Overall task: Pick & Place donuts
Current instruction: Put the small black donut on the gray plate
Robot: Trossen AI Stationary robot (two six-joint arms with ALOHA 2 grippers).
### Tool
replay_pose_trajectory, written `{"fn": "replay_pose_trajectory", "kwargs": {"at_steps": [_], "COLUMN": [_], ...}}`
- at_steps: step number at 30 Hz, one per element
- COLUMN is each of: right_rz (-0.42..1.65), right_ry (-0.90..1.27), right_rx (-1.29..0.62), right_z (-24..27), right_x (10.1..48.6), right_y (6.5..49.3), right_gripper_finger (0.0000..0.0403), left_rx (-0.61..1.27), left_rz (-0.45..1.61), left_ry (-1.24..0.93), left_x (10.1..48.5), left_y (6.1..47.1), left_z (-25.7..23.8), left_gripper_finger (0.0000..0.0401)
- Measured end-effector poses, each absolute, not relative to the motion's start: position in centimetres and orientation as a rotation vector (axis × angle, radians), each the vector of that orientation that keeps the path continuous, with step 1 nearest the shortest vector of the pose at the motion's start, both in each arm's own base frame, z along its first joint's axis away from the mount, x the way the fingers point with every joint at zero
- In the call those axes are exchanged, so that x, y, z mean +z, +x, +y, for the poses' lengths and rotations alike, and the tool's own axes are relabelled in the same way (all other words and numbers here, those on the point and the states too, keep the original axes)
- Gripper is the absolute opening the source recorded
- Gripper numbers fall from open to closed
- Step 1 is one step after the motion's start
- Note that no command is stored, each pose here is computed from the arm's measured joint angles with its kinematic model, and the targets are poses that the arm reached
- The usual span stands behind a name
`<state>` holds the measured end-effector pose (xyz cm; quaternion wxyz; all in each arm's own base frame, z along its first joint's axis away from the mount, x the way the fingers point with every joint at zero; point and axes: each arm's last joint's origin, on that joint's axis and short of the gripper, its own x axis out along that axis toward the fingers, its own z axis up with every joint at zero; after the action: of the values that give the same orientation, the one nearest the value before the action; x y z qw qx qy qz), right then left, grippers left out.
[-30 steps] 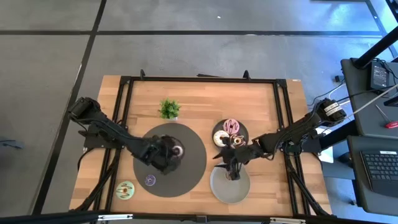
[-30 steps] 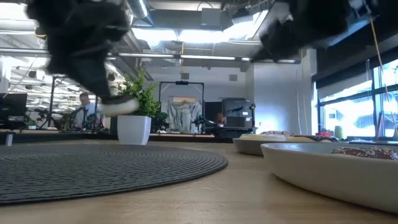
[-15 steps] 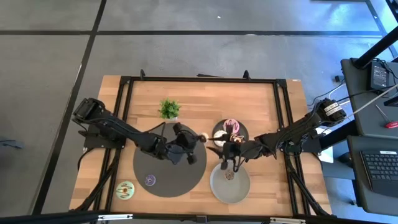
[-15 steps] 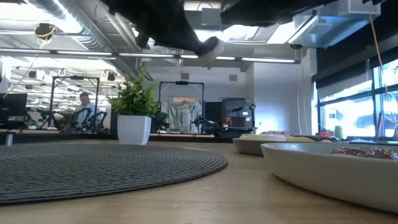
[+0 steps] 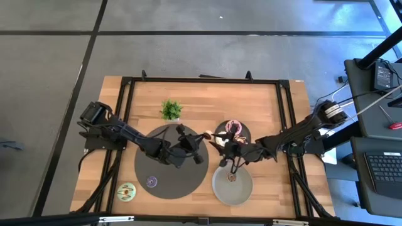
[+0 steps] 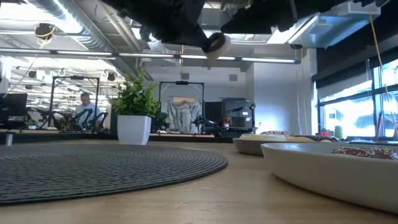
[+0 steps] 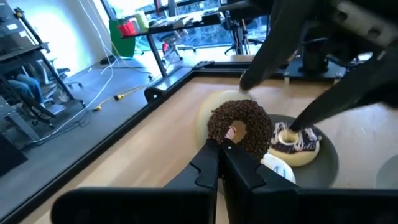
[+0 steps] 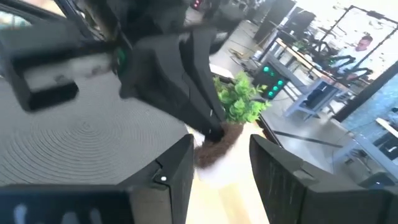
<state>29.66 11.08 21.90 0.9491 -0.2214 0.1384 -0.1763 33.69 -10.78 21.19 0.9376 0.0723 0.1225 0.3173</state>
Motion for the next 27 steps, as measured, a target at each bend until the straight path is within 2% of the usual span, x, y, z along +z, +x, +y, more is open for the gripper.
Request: {"fn": "replay_pose_trajectory", "kwargs": {"at_steps": [20, 27], "right_rz": [0.286, 0.288], "right_ry": [-0.424, -0.424], "right_rx": [-0.457, -0.458], "right_z": [10.28, 10.22], "right_x": [21.47, 21.47], "right_y": [30.11, 30.13], "right_gripper_finger": [0.0156, 0.0121], "left_rx": [0.61, 0.608], "left_rz": [0.236, 0.24], "left_ry": [0.133, 0.149], "left_x": [21.41, 21.42], "left_y": [33.83, 33.83], "left_z": [-10.9, -10.9], "left_gripper_finger": [0.0005, 0.0005]}}
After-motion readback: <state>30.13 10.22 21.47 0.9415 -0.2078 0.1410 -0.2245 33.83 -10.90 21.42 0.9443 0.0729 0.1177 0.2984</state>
